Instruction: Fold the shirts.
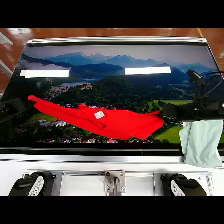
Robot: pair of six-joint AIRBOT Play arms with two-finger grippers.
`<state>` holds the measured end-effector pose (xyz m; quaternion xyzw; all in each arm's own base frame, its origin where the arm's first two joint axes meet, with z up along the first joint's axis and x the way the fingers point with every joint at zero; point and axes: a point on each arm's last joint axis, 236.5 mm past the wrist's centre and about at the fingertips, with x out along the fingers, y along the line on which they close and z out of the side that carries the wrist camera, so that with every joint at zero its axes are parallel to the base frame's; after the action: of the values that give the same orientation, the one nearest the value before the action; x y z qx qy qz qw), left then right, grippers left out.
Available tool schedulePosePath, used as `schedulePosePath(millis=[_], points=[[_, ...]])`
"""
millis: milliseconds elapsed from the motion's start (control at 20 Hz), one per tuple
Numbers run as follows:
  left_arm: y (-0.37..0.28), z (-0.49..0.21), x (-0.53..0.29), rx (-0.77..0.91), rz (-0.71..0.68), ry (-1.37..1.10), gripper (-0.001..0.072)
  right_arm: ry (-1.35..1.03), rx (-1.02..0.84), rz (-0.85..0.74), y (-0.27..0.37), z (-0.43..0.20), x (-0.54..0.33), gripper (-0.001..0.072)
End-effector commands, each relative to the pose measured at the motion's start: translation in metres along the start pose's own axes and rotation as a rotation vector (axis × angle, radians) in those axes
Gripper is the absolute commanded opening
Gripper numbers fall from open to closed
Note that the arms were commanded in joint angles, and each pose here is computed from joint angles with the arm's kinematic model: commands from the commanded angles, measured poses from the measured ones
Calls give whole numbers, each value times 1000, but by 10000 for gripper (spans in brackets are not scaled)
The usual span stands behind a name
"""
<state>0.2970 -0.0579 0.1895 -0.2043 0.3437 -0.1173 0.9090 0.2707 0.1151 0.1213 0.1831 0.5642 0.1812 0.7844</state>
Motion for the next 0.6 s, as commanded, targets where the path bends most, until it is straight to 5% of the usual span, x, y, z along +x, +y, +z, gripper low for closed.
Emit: schedulePosePath(millis=[0,200,550], points=[[5,13,6,0,6,-59,37,-63,52,59,5,18,15,57],[28,-8,43,-62,26,42,37,-15,118,-123,-53,27,44,57],[28,-50,139,-84,-1,220,38,-134,387,-19,-94,103,157,64]])
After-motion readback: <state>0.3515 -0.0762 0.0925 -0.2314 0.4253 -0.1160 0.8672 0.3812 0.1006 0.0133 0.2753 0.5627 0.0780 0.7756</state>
